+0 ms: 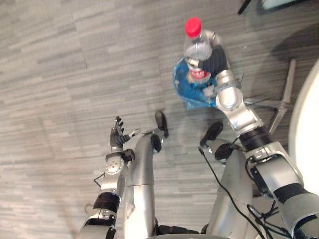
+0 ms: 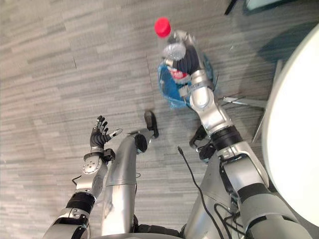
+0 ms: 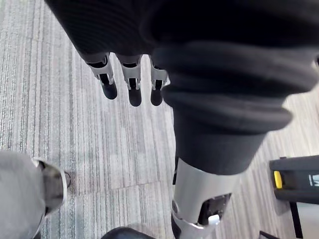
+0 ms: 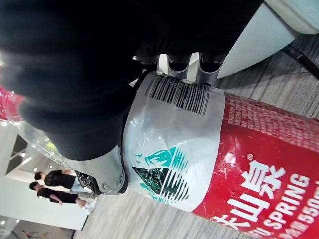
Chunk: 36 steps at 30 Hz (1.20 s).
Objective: Gather rubbish on tea table into small bin, then transfer packed bag to large trash can.
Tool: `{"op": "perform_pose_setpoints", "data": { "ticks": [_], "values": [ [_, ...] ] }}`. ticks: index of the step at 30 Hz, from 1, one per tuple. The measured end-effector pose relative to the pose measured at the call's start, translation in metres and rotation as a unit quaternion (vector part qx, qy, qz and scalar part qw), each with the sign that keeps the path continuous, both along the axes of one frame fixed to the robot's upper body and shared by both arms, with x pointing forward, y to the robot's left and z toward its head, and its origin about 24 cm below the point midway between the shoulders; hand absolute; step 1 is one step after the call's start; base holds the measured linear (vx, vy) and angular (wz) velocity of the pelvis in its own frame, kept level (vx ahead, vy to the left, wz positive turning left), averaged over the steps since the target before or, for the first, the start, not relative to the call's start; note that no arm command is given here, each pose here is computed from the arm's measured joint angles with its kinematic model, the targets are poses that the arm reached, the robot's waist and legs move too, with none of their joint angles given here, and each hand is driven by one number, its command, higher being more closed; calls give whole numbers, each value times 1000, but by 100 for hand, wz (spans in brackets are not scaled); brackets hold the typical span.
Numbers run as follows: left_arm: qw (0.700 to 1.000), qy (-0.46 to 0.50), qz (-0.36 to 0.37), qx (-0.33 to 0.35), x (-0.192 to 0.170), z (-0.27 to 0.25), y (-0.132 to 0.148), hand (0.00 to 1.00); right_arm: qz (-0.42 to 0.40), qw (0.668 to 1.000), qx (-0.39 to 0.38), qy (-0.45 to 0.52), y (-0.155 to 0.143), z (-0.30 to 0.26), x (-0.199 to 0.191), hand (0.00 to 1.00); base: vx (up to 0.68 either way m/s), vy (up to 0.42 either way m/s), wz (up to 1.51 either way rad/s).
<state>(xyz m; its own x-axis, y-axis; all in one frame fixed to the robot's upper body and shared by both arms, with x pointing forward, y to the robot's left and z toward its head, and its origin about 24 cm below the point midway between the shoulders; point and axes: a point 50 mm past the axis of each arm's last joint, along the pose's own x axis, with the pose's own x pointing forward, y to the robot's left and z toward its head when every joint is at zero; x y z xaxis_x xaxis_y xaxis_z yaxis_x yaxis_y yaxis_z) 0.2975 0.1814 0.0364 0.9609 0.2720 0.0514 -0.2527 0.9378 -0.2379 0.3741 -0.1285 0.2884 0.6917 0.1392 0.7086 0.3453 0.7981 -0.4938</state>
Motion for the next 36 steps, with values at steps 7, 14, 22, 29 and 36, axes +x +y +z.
{"op": "perform_pose_setpoints", "data": {
  "ticks": [7, 14, 22, 29, 36],
  "values": [
    [999, -39, 15, -8, 0, 15, 4, 0, -27, 999, -5, 26, -11, -11, 8, 0, -90, 39, 2],
    [999, -41, 21, -7, 0, 15, 7, 0, -51, 997, -10, 49, -19, -20, 14, 0, -79, 41, 0],
    [999, -28, 22, -1, 0, 11, 8, 0, -34, 995, -88, 8, -4, -43, -10, 0, -76, 40, -5],
    [1000, -8, 24, 7, -1, 3, 10, 0, -39, 984, -169, 47, 2, -81, -11, 0, -82, 40, 1],
    [1000, 0, 26, 12, -1, 0, 13, 0, -53, 953, -259, 146, 6, -130, 4, 0, -62, 23, 7]
  ]
}}
